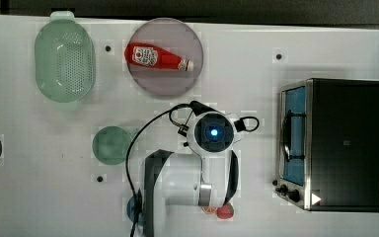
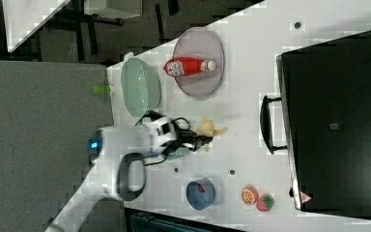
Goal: Pick Banana and place it in mug.
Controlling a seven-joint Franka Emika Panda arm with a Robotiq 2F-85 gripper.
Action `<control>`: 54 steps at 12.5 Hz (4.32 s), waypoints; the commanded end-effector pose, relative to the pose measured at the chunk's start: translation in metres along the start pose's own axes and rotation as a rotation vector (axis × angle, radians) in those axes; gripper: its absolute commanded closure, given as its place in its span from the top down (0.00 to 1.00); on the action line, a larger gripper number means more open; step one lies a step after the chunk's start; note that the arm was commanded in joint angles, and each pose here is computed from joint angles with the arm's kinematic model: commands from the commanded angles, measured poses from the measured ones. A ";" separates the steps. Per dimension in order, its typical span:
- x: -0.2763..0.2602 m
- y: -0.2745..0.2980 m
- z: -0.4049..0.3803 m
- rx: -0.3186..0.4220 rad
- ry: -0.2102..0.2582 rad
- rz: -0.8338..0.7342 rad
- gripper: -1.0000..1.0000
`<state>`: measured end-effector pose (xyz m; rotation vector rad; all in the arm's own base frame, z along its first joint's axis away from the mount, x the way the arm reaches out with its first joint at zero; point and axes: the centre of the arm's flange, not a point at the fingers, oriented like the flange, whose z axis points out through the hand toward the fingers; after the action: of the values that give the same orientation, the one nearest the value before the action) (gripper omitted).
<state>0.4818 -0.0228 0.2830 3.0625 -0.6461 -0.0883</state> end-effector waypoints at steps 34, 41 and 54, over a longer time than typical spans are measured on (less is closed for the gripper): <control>-0.129 -0.233 0.011 0.022 -0.047 0.073 1.00; -0.062 -0.181 -0.131 0.040 0.107 0.239 1.00; -0.010 0.017 -0.304 0.001 0.010 0.546 1.00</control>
<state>0.4792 -0.0687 0.5809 2.6725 -1.5816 -0.0769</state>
